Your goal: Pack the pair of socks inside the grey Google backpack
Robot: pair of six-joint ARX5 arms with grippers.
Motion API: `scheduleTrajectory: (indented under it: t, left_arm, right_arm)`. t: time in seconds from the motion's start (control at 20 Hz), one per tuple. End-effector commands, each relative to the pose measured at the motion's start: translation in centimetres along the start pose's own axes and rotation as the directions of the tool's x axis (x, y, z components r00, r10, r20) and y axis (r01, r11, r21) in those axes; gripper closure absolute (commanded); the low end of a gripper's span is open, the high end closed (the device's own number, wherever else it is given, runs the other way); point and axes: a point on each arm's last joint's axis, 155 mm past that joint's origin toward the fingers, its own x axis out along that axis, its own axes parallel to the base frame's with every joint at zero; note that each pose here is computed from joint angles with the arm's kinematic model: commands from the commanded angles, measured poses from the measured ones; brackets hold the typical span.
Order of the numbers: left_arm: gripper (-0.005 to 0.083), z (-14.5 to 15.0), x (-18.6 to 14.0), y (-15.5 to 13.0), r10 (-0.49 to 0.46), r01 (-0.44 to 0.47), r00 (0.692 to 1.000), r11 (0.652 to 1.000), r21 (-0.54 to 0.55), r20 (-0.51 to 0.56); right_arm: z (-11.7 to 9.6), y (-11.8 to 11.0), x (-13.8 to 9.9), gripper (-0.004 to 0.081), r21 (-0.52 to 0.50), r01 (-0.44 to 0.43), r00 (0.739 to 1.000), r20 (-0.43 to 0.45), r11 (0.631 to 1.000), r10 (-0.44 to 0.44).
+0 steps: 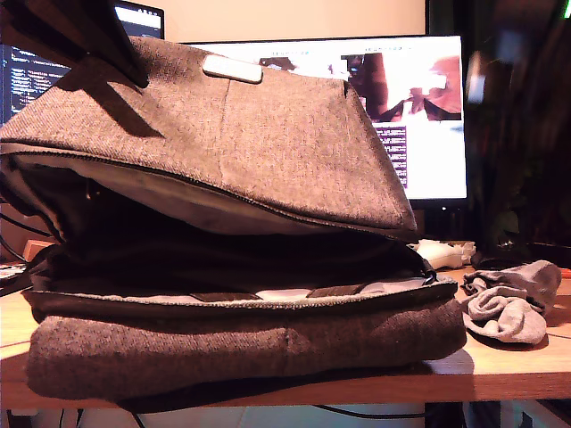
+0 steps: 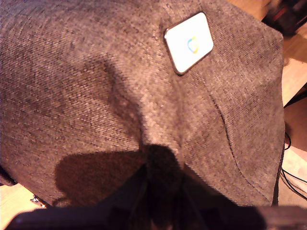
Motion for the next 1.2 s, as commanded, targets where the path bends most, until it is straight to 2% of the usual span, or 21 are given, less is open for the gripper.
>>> scheduleTrajectory:
  t: [0.0, 0.15, 0.25, 0.3, 0.4, 0.45, 0.55, 0.7, 0.8, 0.9, 1.15]
  left_arm:
    - [0.0795, 2.9, -1.0, -0.8, -0.023, 0.019, 0.996, 0.999, 0.039, 0.087]
    - [0.0795, 3.0, -1.0, -0.8, -0.023, 0.019, 0.995, 0.999, 0.04, 0.092]
    - [0.0795, 3.5, -1.0, -0.8, -0.023, 0.018, 0.994, 0.999, 0.045, 0.111]
    - [0.0795, 3.7, -1.1, -0.8, -0.023, 0.018, 0.993, 0.999, 0.046, 0.119]
    - [0.0795, 4.0, -1.1, -0.8, -0.024, 0.018, 0.991, 0.999, 0.049, 0.129]
    - [0.0795, 4.0, -1.1, -0.8, -0.025, 0.018, 0.991, 0.999, 0.05, 0.131]
    - [0.0795, 4.1, -1.1, -1.0, -0.035, 0.028, 0.991, 0.998, 0.052, 0.131]
    - [0.0795, 4.0, -1.1, -1.1, -0.036, 0.03, 0.991, 0.998, 0.051, 0.13]
    - [0.0795, 4.0, -1.1, -1.0, -0.036, 0.03, 0.991, 0.998, 0.051, 0.127]
    - [0.0795, 4.0, -1.1, -1.0, -0.036, 0.029, 0.991, 0.998, 0.052, 0.131]
    - [0.0795, 4.1, -1.1, -1.1, -0.038, 0.031, 0.991, 0.998, 0.052, 0.132]
  right_arm:
    - [0.6, 0.9, -2.1, 0.0418, -0.041, -0.014, 0.998, 0.065, 0.999, 0.017]
    - [0.9, 3.2, -5.8, 0.0419, -0.145, -0.051, 0.98, 0.181, 0.988, 0.077]
    - [0.2, 5.4, -7.9, 0.042, -0.234, -0.091, 0.957, 0.249, 0.968, 0.15]
    - [-0.2, 7.3, -9.0, 0.042, -0.326, -0.121, 0.936, 0.276, 0.937, 0.217]
    - [-0.8, 11.3, -10.8, 0.0416, -0.522, -0.172, 0.889, 0.283, 0.835, 0.361]
    - [-0.8, 12.6, -11.3, 0.0406, -0.572, -0.172, 0.871, 0.292, 0.802, 0.395]
    - [-0.4, 14.1, -11.2, 0.0346, -0.623, -0.164, 0.855, 0.297, 0.764, 0.426]
    - [-0.7, 15.2, -8.7, 0.0274, -0.656, -0.189, 0.867, 0.239, 0.731, 0.438]
    - [0.6, 16.0, -8.0, 0.0274, -0.663, -0.176, 0.849, 0.272, 0.728, 0.453]
    - [1.3, 17.2, -7.7, 0.0273, -0.677, -0.202, 0.822, 0.276, 0.708, 0.498]
    - [0.2, 19.0, -6.2, 0.0284, -0.7, -0.297, 0.802, 0.186, 0.649, 0.567]
